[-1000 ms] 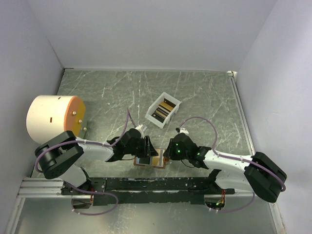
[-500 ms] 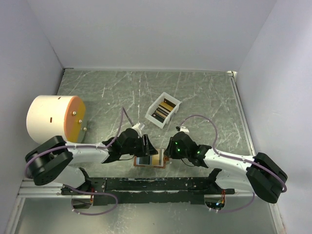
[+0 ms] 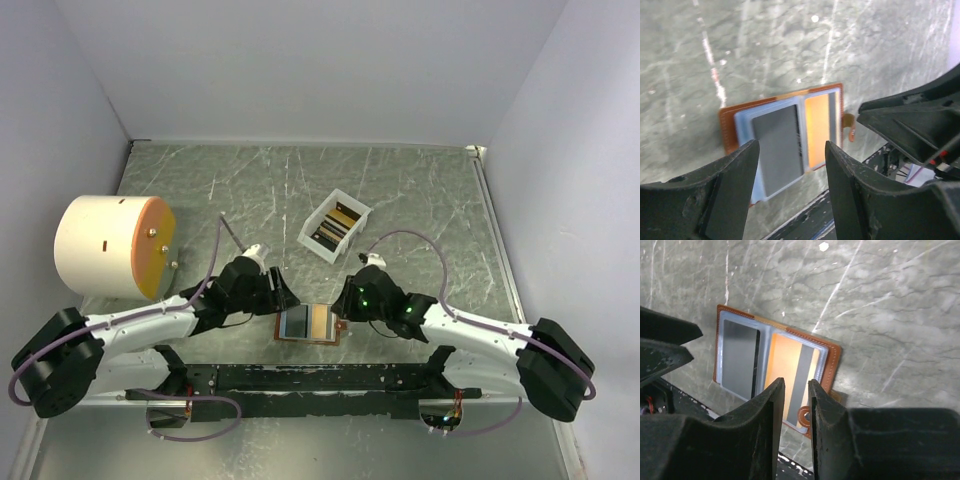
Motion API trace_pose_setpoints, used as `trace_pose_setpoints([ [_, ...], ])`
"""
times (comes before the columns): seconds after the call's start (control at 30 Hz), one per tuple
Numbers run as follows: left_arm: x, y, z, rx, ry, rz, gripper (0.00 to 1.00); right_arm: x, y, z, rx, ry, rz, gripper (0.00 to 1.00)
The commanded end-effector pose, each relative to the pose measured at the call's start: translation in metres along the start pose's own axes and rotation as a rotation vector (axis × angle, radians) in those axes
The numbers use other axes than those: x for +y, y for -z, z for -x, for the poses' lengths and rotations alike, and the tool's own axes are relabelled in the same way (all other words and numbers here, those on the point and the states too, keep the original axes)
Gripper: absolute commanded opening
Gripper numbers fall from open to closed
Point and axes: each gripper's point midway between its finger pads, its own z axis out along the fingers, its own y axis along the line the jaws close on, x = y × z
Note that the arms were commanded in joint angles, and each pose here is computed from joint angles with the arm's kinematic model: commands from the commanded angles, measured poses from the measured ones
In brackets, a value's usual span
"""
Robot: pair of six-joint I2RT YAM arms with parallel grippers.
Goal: Put the credit cards into the card holder
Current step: Turn over the card slot in the card holder.
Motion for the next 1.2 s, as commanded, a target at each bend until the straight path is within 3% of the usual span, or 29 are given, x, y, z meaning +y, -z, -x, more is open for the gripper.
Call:
trace_pose_setpoints([
  [0.0, 0.022, 0.007, -0.012, 0.025, 0.0, 0.028, 0.67, 0.031, -0.002, 0.005, -0.004, -0.006, 0.1, 0.26],
  [0.27, 0.013, 0.004, -0.018, 0.034, 0.048, -0.083, 0.66, 0.036, -0.018, -0.008, 0.053, 0.015, 0.104, 0.24],
  [0.73, 0.005, -0.001, -0.018, 0.051, 0.048, -0.11, 0.66, 0.001, -0.028, -0.033, 0.096, 0.019, 0.014, 0.24],
  [1.17, -0.001, 0.001, -0.015, 0.041, 0.063, -0.141, 0.66, -0.003, -0.027, -0.034, 0.09, 0.022, 0.007, 0.24],
])
